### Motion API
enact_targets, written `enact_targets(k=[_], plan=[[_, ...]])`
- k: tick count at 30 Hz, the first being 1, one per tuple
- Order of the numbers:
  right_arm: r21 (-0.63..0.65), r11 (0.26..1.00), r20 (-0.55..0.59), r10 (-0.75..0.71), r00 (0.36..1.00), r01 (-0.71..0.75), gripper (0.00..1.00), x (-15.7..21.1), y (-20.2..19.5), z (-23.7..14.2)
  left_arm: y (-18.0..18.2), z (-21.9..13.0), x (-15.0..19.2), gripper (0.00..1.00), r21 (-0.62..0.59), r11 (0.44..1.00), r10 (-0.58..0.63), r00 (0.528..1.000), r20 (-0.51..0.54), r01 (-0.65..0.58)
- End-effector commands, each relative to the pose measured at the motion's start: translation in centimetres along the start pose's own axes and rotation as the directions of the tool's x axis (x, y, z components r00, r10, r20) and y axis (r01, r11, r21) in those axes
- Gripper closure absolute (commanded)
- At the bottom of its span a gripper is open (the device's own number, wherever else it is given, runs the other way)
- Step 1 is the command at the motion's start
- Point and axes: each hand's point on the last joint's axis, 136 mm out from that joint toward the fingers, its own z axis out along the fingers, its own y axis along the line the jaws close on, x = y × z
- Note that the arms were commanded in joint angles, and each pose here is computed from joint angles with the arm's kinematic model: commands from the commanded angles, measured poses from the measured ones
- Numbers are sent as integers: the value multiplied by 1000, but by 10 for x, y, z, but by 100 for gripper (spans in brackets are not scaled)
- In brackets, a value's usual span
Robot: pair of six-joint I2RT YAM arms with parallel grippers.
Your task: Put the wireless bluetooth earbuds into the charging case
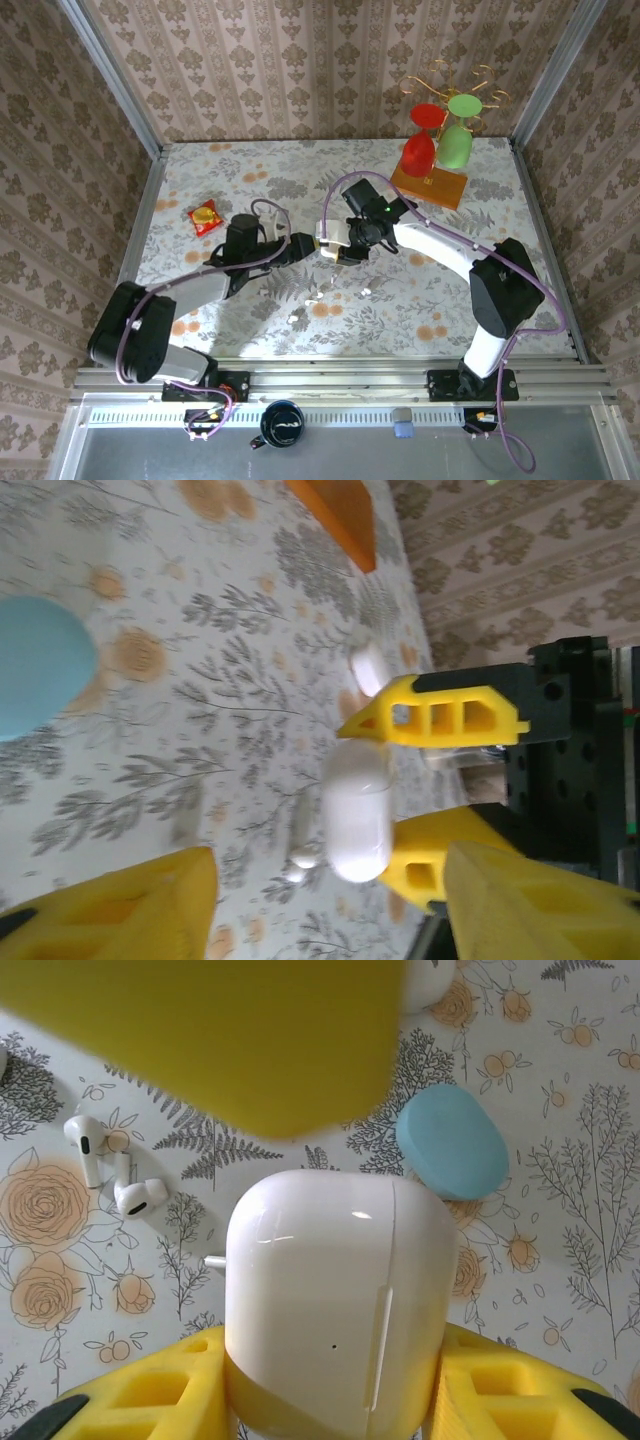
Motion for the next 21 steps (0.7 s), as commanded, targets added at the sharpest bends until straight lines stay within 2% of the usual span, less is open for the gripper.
enact_targets(k=[1, 4, 8, 11, 14, 18, 21], plan=[[4, 1000, 57, -16, 998, 15, 60, -19, 0, -17, -17, 5, 1, 49, 97, 995, -4, 1000, -10, 4], [10, 1000, 74, -18, 997, 17, 61, -22, -2, -16, -15, 11, 5, 53, 97, 995, -5, 1000, -29, 8], [-1, 1000, 89, -22, 996, 22, 61, -26, -2, -17, -14, 17, 9, 63, 110, 994, -15, 999, -49, 20], [-2, 1000, 94, -24, 995, 24, 61, -29, -2, -18, -17, 22, 10, 65, 136, 990, -23, 998, -63, 31], [4, 1000, 94, -25, 995, 25, 62, -29, -3, -17, -22, 26, 9, 73, 162, 986, -20, 997, -70, 31], [42, 999, 82, -20, 996, 17, 62, -28, -12, -16, -25, 31, 11, 76, 180, 983, -18, 997, -78, 32], [75, 997, 96, -27, 995, 20, 56, -30, -18, -18, -29, 31, 8, 84, 205, 979, 5, 999, -54, 6]])
